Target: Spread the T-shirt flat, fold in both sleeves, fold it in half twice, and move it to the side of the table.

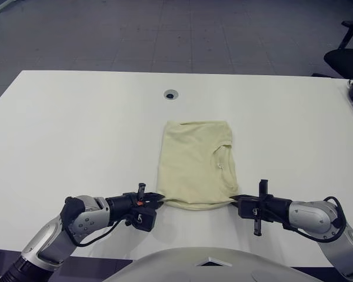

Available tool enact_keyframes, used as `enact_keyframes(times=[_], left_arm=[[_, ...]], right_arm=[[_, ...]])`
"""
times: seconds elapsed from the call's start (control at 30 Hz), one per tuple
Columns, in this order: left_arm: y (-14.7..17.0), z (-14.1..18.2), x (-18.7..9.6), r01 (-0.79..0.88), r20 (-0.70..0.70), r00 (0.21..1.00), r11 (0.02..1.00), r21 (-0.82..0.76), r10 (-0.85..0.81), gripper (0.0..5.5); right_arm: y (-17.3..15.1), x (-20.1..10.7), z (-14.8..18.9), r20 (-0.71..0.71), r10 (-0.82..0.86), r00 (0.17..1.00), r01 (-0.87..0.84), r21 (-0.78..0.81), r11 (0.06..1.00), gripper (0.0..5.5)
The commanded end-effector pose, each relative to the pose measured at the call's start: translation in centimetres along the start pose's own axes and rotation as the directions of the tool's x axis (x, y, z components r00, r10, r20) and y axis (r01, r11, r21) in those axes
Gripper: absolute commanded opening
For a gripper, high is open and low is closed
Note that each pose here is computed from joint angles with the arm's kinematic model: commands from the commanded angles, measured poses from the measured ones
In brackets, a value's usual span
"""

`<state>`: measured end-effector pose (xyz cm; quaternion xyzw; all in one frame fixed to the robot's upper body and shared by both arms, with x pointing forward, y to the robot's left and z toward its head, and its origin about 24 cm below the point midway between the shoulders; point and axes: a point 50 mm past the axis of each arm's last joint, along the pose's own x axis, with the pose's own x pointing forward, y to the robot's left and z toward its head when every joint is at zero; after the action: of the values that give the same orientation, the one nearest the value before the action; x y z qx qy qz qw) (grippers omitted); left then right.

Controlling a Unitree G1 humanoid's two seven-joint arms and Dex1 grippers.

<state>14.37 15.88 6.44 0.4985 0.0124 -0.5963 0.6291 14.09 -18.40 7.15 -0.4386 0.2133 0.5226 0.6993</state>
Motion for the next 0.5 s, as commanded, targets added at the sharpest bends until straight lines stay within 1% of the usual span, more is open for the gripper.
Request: enact_keyframes(times=[0.03, 0.07, 0.33, 0.4, 0.5], left_arm=[[-0.2, -0.2, 0.5, 0.033, -0.009, 0.999, 0.999, 0.01, -0.033, 0.09], [-0.2, -0.2, 0.6, 0.034, -0.005, 0.999, 0.999, 0.011, -0.034, 0.0], [0.2, -0.4, 0.6, 0.022, 0.001, 1.0, 1.0, -0.005, -0.022, 0.0], [0.6, 0.0, 0.0, 0.01, 0.036, 0.999, 0.999, -0.046, -0.008, 0.0], [1.4, 1.8, -1.6, 0.015, 0.163, 0.987, 0.99, -0.142, 0.008, 0.0]], right_arm=[[0.4, 0.3, -0.3, -0.006, 0.023, 1.0, -0.023, 0.03, 0.999, 0.17], [0.4, 0.3, -0.3, -0.005, 0.023, 1.0, -0.023, 0.031, 0.999, 0.17], [0.3, 0.1, 0.0, 0.015, 0.031, 0.999, -0.031, 0.025, 0.999, 0.16], [0.1, -0.5, 0.2, 0.026, 0.049, 0.998, -0.049, 0.003, 0.999, 0.16], [-0.4, -2.1, 0.6, 0.061, 0.091, 0.994, -0.089, -0.041, 0.995, 0.16]])
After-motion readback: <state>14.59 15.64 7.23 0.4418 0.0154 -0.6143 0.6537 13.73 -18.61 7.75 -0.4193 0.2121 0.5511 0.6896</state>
